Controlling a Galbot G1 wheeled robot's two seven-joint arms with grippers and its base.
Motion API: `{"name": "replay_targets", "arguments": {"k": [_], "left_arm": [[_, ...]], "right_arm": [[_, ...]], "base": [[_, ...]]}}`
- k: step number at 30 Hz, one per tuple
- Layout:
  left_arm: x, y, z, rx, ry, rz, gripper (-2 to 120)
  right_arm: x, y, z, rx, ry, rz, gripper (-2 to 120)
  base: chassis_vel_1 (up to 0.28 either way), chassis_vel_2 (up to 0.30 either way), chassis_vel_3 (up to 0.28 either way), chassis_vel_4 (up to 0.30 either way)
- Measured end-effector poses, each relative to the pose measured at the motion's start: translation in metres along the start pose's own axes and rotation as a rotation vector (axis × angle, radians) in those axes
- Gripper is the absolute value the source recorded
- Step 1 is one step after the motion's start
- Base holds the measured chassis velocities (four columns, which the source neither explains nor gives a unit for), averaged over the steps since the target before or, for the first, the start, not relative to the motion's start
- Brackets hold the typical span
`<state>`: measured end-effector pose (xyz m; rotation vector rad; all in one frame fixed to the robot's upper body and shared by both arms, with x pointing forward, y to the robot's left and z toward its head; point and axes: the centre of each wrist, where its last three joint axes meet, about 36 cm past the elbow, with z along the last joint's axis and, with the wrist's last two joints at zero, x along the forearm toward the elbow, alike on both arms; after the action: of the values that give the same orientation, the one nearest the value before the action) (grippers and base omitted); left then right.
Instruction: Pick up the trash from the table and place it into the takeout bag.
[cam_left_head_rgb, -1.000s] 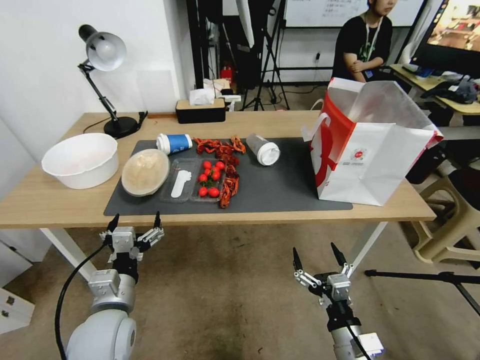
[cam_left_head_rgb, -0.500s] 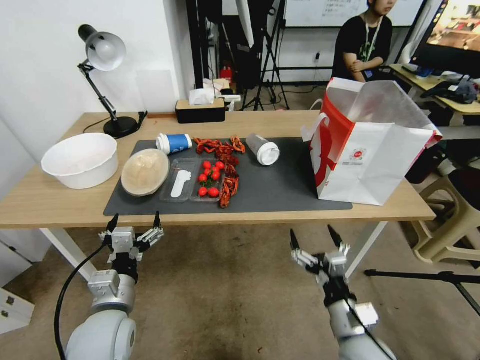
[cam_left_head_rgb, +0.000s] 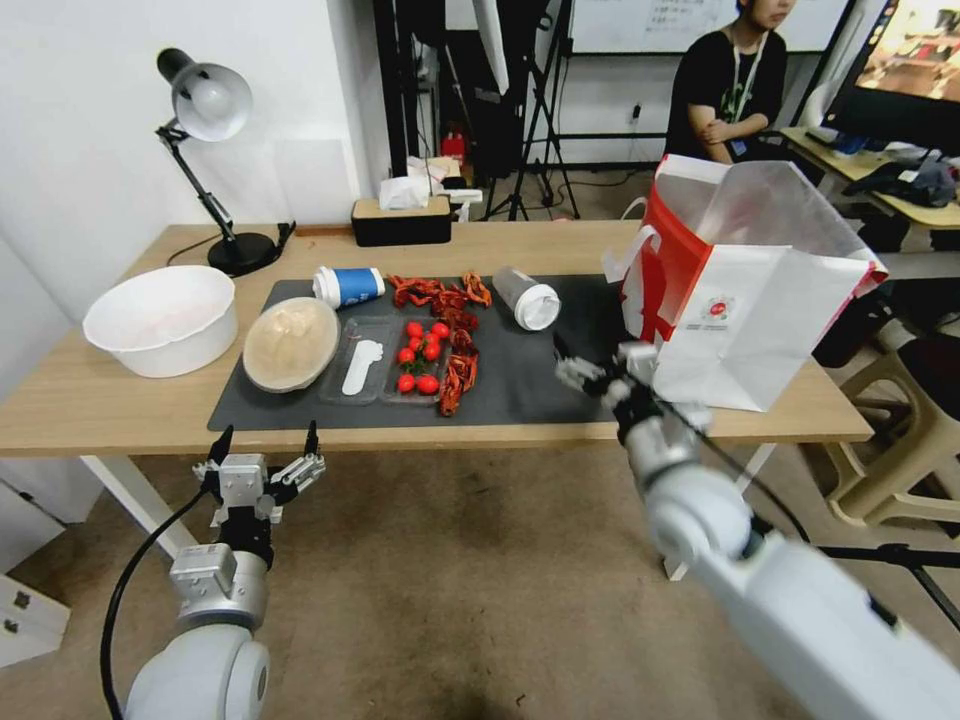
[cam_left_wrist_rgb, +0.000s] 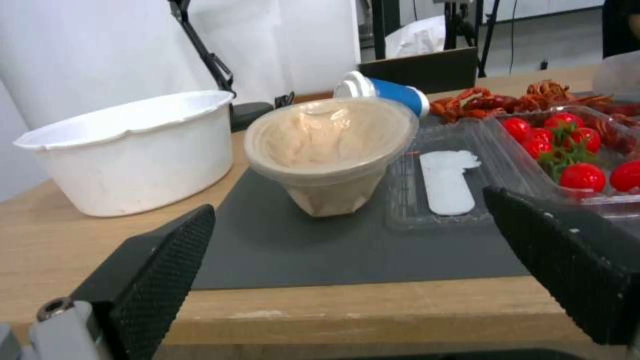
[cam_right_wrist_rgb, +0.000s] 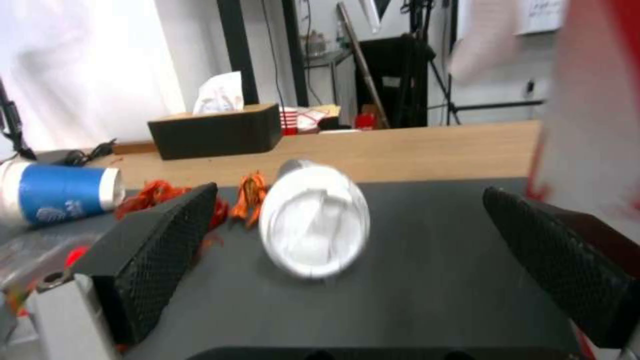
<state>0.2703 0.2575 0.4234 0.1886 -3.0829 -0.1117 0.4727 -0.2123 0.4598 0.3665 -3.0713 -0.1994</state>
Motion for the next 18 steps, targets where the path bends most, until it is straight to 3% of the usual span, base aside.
{"name": "replay_targets", "arguments": {"k": [8, 18], "left_arm": [[0.001, 0.001, -0.001, 0.001, -0.007, -0.007, 100], [0.0, 0.002, -0.002, -0.001, -0.014, -0.012, 100]], "right_arm": [[-0.05, -0.008, -0.018, -0.007, 0.045, -0.023, 100], [-0.077, -0.001, -0.006, -0.005, 0.099, -0.011, 100]], "base": [[0.0, 0.0, 0.0, 0.0], [0.0, 0.0, 0.0, 0.0]]}}
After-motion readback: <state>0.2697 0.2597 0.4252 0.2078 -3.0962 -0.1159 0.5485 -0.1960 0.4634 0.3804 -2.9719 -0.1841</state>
